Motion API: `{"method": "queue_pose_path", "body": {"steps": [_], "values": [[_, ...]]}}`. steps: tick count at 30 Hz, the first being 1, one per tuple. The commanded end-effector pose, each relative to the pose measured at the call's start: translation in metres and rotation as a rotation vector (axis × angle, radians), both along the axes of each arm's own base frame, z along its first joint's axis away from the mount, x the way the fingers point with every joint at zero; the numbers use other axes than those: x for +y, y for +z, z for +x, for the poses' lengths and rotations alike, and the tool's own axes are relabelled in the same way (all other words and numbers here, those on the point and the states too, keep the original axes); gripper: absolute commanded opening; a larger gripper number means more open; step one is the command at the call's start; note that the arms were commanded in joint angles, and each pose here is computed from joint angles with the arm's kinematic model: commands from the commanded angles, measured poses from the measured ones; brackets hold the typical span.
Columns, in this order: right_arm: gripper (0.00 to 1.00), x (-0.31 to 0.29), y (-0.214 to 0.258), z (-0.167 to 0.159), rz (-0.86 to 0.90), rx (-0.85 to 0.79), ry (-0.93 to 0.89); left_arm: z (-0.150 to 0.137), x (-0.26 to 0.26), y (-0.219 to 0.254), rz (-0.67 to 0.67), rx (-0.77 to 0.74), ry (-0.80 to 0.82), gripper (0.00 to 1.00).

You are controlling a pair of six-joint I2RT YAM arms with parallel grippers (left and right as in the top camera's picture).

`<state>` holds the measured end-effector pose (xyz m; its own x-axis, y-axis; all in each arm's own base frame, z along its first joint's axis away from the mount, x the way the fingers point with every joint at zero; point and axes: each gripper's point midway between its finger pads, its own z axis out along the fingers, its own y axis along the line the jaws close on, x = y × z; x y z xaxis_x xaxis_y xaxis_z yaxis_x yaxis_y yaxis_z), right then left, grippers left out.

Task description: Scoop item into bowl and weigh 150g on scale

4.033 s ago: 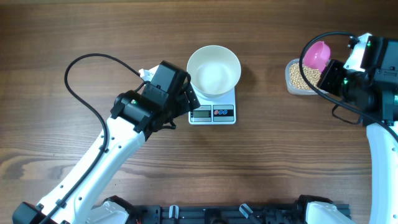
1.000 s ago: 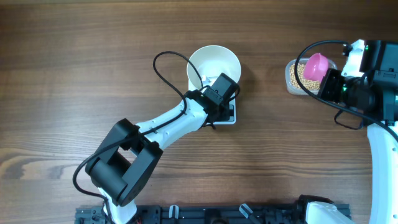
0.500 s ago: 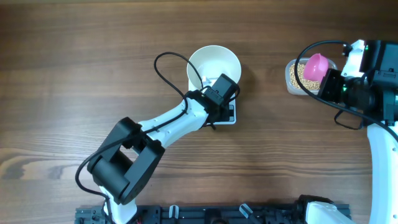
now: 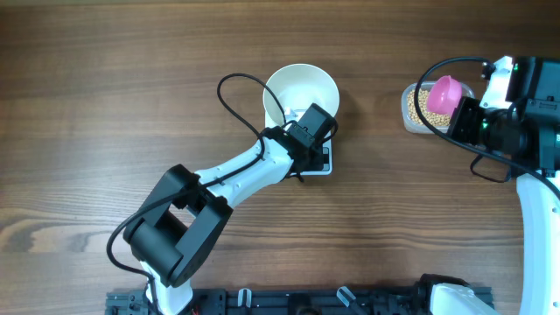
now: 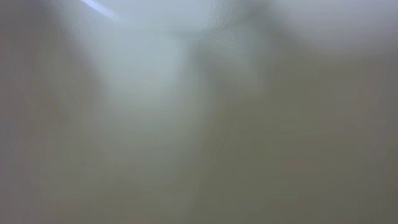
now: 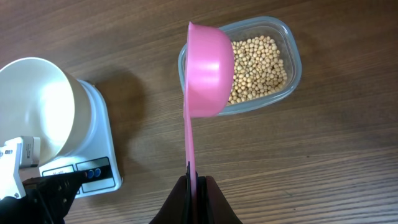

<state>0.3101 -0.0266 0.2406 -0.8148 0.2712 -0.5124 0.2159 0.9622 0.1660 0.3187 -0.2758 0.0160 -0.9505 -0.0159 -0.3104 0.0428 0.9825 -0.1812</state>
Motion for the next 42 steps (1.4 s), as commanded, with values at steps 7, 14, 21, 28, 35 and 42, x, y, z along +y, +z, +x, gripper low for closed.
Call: {"method": "queue_pose_path", "body": {"steps": [7,14,21,28,35,42], "values": [[0.04,-0.001,0.006,0.002,0.002,-0.016,-0.003,-0.009,0.006,-0.021,0.043,0.054,-0.018,0.04],[0.04,-0.001,0.006,0.002,0.002,-0.016,-0.003,-0.007,0.004,-0.021,0.039,0.049,-0.017,0.04],[0.04,-0.001,0.006,0.002,0.003,-0.016,-0.004,-0.007,0.004,-0.02,0.038,0.049,-0.017,0.04],[0.04,0.0,0.004,0.0,0.005,-0.006,-0.005,0.0,-0.002,0.025,-0.036,-0.032,-0.017,0.04],[0.04,0.0,0.002,-0.004,0.008,0.009,-0.005,0.0,-0.005,0.121,-0.191,-0.19,-0.023,0.04],[0.04,0.001,-0.002,-0.011,0.011,0.044,-0.002,-0.009,0.049,0.21,-0.269,-0.337,0.065,0.04]]}}
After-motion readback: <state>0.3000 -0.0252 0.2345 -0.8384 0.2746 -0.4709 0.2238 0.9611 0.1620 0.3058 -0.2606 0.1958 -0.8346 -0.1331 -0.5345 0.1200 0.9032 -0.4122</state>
